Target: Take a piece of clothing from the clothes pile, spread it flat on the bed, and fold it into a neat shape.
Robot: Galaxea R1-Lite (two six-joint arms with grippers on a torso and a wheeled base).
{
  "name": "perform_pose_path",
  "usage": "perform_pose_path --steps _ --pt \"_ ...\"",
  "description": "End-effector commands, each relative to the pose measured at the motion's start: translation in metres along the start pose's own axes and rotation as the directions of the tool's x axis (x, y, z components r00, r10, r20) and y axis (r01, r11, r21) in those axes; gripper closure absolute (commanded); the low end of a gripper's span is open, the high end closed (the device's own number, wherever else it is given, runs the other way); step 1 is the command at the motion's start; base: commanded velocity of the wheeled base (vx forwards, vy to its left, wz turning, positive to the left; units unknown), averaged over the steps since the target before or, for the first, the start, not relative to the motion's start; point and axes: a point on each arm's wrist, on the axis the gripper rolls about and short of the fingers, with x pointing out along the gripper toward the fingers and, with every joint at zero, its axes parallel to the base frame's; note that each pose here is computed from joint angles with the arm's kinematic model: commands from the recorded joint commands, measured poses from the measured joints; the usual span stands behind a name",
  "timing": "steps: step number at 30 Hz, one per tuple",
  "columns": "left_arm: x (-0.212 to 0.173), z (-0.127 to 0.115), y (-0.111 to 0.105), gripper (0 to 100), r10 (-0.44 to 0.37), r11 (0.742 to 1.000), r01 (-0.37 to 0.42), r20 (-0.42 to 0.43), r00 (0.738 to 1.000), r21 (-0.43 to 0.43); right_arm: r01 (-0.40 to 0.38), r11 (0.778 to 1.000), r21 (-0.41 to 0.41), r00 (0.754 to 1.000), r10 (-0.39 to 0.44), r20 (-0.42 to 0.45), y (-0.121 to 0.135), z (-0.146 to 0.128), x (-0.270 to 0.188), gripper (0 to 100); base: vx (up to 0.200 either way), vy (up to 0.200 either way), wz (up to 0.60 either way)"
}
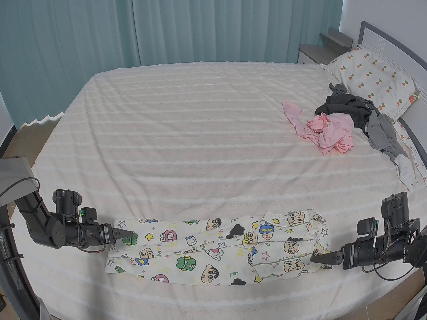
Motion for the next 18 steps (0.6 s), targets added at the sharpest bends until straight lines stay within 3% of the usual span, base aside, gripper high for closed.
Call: perform_pose_path --steps 1,18 --pt "0.0003 -0.0001 0.0004 100 0.003 1.0 -0.003 0.0 1.0 -0.001 0.0 1.0 0.001 1.0 0.0 -0.003 -0.0002 -0.0002 0.0007 0 0.0 0.0 0.0" --pt "-0.0037 0.009 0.0011 100 0.008 1.0 -0.008 0.037 0.999 -0.004 -0.005 1.0 -0.001 1.0 0.005 -0.011 0.0002 -0.0014 0.0012 0 0.0 0.0 0.0"
